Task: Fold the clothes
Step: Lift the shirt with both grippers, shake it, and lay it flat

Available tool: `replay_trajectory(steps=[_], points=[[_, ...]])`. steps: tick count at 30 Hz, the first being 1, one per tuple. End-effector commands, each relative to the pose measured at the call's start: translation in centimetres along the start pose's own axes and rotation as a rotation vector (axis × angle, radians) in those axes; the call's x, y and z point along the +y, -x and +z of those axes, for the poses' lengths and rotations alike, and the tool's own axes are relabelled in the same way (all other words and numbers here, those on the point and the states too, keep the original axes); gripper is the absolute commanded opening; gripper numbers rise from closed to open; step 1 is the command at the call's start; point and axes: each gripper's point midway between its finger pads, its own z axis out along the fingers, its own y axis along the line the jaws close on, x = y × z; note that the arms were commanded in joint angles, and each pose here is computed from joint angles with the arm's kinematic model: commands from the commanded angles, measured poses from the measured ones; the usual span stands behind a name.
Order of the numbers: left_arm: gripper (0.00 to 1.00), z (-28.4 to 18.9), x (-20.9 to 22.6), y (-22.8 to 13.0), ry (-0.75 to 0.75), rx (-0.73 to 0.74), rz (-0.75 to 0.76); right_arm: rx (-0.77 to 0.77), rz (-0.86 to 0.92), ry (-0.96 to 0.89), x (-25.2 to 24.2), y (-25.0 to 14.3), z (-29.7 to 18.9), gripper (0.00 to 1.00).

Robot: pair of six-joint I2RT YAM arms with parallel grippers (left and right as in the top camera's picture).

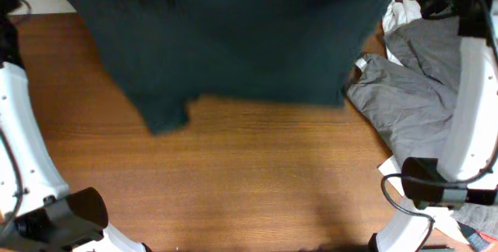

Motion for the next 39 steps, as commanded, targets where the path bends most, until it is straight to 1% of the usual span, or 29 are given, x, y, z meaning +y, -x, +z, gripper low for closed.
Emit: replay_trajectory(steps=[1,3,4,6,7,8,10,11,12,13,14,16,17,18,19,22,26,29,33,35,36,39], points=[[0.00,-5.2,-2.6,6.1,-0.014,-0.130,0.085,-0.121,0.022,-0.034,-0.5,2.8,-5.5,0.04],[0.00,-5.8,-2.7,5.2,-0.004,-0.080,0.092,-0.071,0.017,-0.042,-0.7,1.6,-5.5,0.04],[0.00,-5.9,-2.3,4.1,0.014,-0.031,0.096,-0.026,0.016,-0.049,-0.9,0.4,-5.3,0.04],[0.00,-5.9,-1.2,1.2,0.057,0.085,0.053,0.087,0.013,-0.067,-1.3,-2.2,-4.6,0.04],[0.00,-6.0,-0.2,-1.5,0.089,0.187,0.027,0.180,0.007,-0.082,-1.6,-4.5,-4.1,0.04],[0.00,-6.1,0.6,-3.6,0.114,0.268,-0.001,0.231,0.007,-0.091,-1.8,-5.7,-3.8,0.04],[0.00,-6.7,2.2,-9.9,0.171,0.508,-0.065,0.402,0.003,-0.116,-2.4,-9.7,-2.9,0.04],[0.00,-7.0,2.6,-11.8,0.184,0.584,-0.078,0.459,0.001,-0.125,-2.6,-11.0,-2.7,0.04],[0.00,-7.4,3.2,-14.5,0.202,0.691,-0.097,0.540,-0.008,-0.128,-2.8,-12.9,-2.0,0.04],[0.00,-7.6,4.2,-17.5,0.234,0.801,-0.118,0.595,-0.029,-0.087,-2.3,-14.2,-1.4,0.04],[0.00,-7.8,5.1,-19.5,0.271,0.871,-0.134,0.661,-0.033,-0.055,-1.7,-15.9,-0.8,0.04],[0.00,-7.9,6.8,-23.5,0.325,0.996,-0.161,0.775,-0.043,-0.053,-1.8,-19.0,0.1,0.04],[0.00,-8.1,7.3,-25.0,0.325,1.045,-0.163,0.856,-0.061,-0.053,-1.9,-21.3,0.6,0.04],[0.00,-8.3,7.8,-26.4,0.329,1.088,-0.167,0.889,-0.060,-0.057,-2.0,-22.3,0.8,0.04],[0.00,-8.8,8.3,-28.2,0.333,1.147,-0.177,0.956,-0.058,-0.066,-2.3,-24.2,0.9,0.04],[0.00,-10.5,9.0,-31.6,0.332,1.272,-0.188,1.061,-0.054,-0.080,-2.9,-27.4,1.1,0.04],[0.00,-12.6,9.7,-35.1,0.352,1.394,-0.232,1.181,-0.043,-0.081,-3.1,-30.9,0.6,0.04],[0.00,-14.2,11.3,-36.3,0.431,1.451,-0.209,1.248,-0.040,-0.091,-3.5,-33.1,-0.1,0.04],[0.00,-15.1,13.0,-35.9,0.505,1.438,-0.258,1.289,-0.042,-0.100,-3.9,-35.1,-0.9,0.04],[0.00,-16.6,15.4,-34.7,0.651,1.405,-0.297,1.311,-0.043,-0.106,-4.1,-36.1,-1.5,0.04],[0.00,-16.9,15.8,-34.4,0.681,1.393,-0.312,1.316,-0.043,-0.107,-4.2,-36.4,-1.6,0.04],[0.00,-17.5,16.4,-33.4,0.706,1.354,-0.347,1.330,-0.043,-0.109,-4.4,-37.7,-2.2,0.04]])
